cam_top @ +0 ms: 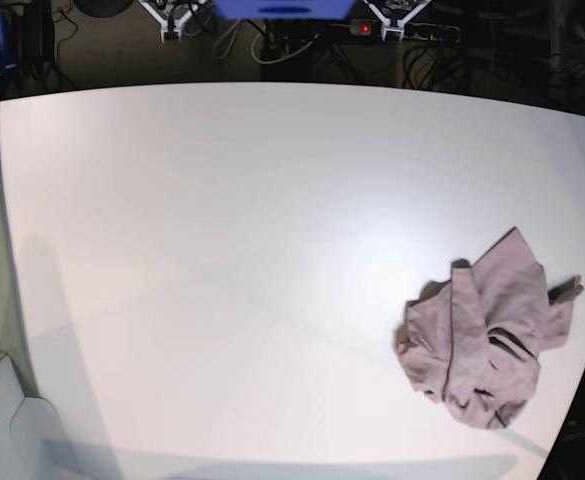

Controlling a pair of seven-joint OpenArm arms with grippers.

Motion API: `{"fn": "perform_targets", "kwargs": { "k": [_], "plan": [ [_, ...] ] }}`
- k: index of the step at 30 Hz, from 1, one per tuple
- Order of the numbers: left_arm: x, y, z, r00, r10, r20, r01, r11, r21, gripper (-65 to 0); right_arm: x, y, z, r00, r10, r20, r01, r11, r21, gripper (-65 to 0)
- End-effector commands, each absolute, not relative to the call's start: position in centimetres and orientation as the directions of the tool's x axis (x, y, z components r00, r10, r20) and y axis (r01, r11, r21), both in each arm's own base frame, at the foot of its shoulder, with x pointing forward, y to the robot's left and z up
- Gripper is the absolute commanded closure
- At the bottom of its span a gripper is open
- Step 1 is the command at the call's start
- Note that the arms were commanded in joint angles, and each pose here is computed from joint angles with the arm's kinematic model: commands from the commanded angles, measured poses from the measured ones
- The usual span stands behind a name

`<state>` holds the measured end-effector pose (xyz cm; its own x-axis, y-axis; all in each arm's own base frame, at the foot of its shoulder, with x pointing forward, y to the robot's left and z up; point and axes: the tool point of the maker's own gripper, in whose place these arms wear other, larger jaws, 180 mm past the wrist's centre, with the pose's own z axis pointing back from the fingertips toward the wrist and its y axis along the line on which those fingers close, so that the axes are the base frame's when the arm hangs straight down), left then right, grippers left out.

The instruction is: Layout the t-shirt on the table in an organized manner, then fold the t-shirt properly

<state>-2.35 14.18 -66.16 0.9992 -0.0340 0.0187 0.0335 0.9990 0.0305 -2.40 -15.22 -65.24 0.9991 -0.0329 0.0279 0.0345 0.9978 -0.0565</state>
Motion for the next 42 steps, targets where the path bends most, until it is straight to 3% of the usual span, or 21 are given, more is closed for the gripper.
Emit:
{"fn": "perform_targets", "kwargs": {
  "k": [1,10,16,24,33,42],
  "plan": [
    [-2.7,14.3,-66.1,0.999,-0.042,0.019,0.041,0.999,0.028,-0.1,-2.7,-15.1,-65.2,0.999,-0.030,0.029,0.031,0.999,-0.043,0.0],
    [-3.6,14.4,-66.1,0.999,-0.042,0.006,0.042,0.999,0.029,-0.1,-3.1,-15.0,-65.2,0.999,-0.031,0.019,0.031,0.999,-0.042,0.0],
    [-2.9,13.8,-64.9,0.993,-0.047,0.106,0.046,0.999,0.018,-0.1,-4.6,-15.2,-65.0,0.999,-0.032,0.015,0.032,0.998,-0.045,0.0],
    [-5.5,14.8,-61.6,0.980,-0.067,0.188,0.063,0.998,0.026,-0.1,-3.1,-15.3,-59.7,0.968,-0.003,0.249,0.016,0.999,-0.051,0.0],
    [-5.2,15.2,-55.4,0.939,-0.105,0.327,0.101,0.994,0.029,-0.1,-3.2,-15.2,-53.0,0.926,0.027,0.377,-0.007,0.998,-0.055,0.0],
    [-1.2,13.8,-45.6,0.840,-0.125,0.528,0.139,0.990,0.013,-0.1,2.3,-15.4,-42.3,0.841,0.085,0.534,-0.051,0.996,-0.077,0.0]
  ]
}}
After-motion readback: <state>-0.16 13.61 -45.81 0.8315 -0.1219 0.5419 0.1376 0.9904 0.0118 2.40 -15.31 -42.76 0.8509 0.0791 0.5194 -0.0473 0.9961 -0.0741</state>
